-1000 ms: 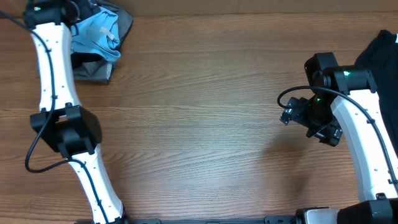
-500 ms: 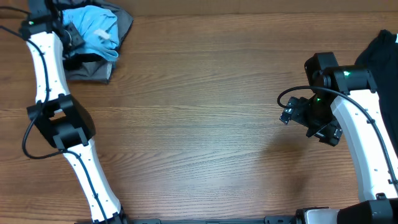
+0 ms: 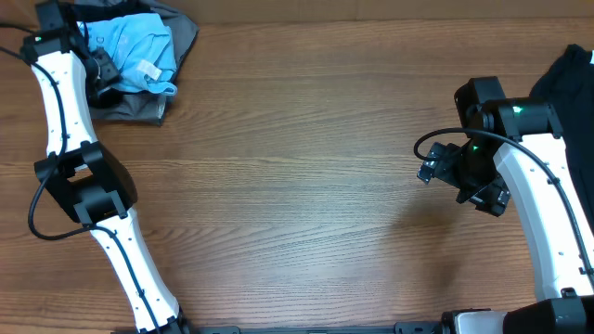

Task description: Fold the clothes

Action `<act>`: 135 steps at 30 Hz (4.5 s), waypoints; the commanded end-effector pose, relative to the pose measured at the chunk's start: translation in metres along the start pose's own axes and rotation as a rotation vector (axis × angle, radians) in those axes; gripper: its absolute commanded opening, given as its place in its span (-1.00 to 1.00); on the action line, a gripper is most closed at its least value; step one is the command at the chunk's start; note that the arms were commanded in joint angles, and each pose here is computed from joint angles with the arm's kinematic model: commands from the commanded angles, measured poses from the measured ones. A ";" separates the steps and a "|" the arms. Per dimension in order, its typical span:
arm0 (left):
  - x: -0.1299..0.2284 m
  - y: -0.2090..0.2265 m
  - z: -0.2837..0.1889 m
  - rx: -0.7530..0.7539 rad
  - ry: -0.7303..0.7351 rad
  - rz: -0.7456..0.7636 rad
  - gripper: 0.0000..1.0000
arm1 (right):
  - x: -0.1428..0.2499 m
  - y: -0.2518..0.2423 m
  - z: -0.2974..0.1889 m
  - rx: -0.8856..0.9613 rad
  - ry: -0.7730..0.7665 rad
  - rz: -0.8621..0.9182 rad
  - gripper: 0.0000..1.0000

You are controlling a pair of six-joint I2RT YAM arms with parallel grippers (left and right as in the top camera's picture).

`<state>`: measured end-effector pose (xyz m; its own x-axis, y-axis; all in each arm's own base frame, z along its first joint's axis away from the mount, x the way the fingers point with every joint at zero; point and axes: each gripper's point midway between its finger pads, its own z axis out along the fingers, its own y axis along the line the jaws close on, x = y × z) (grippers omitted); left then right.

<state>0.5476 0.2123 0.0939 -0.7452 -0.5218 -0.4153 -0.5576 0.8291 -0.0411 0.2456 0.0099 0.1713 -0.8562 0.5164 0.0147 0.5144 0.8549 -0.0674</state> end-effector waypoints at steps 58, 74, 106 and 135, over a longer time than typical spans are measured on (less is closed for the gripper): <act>-0.020 -0.119 -0.047 0.225 -0.172 0.063 0.26 | 0.001 -0.002 -0.005 -0.003 -0.003 0.005 1.00; -0.038 -0.139 -0.058 0.275 -0.252 0.082 0.55 | 0.002 -0.002 -0.005 -0.002 -0.001 0.005 1.00; 0.139 -0.081 -0.443 0.590 -0.215 0.232 1.00 | 0.095 -0.073 -0.157 -0.435 -0.616 -0.005 1.00; 0.356 0.073 -0.522 0.587 -0.690 0.189 0.99 | 0.103 -0.065 -0.130 -0.652 -0.856 -0.032 1.00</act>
<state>0.0458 -0.0285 0.4243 -0.3076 -0.2776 -0.9101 0.0291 0.9533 -0.3006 0.1285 0.0124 0.3026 -0.5044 0.5014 -0.7030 0.2170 0.8616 0.4588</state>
